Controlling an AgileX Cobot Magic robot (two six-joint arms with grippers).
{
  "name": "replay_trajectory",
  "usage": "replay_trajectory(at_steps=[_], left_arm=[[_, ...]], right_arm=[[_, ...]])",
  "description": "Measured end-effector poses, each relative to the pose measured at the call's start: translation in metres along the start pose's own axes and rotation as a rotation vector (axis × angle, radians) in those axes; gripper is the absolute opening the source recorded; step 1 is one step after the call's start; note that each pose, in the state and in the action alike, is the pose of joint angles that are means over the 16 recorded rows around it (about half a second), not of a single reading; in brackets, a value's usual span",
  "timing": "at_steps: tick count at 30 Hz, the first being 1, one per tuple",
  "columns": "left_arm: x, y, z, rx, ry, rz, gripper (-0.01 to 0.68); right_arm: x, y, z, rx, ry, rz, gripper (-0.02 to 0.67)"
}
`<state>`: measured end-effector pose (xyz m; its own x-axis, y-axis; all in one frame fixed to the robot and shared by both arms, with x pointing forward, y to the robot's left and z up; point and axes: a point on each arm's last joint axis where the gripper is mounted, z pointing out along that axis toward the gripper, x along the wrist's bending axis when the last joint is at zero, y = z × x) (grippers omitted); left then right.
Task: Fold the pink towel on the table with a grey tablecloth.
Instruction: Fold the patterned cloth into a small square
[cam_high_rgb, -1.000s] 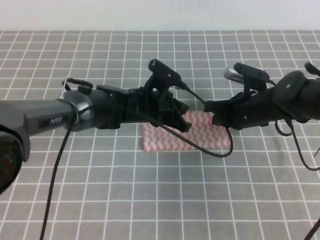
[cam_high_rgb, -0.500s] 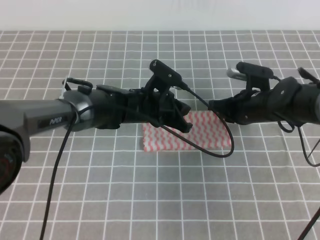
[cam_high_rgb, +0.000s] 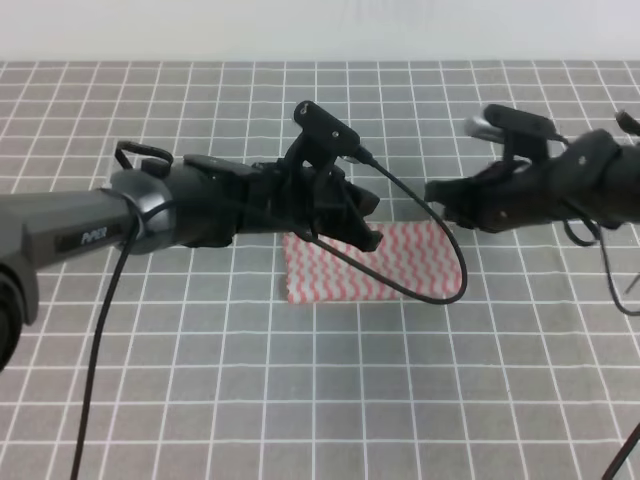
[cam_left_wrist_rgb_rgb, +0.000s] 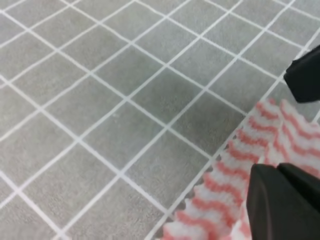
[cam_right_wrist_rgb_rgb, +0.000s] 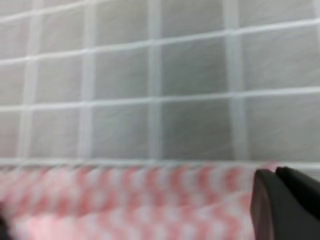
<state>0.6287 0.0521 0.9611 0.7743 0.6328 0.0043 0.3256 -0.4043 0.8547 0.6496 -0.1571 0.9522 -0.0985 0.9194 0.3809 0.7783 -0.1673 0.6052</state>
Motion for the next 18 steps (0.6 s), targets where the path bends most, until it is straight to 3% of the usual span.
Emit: replay_trajectory(at_steps=[9, 18], left_arm=[[0.008, -0.006, 0.002, 0.021, 0.059, -0.032, 0.0], [0.02, -0.018, 0.006, 0.045, 0.079, -0.104, 0.0]], right_arm=[[0.017, 0.005, 0.001, 0.059, 0.064, -0.018, -0.001], [0.016, 0.0, 0.014, 0.078, 0.057, -0.018, -0.001]])
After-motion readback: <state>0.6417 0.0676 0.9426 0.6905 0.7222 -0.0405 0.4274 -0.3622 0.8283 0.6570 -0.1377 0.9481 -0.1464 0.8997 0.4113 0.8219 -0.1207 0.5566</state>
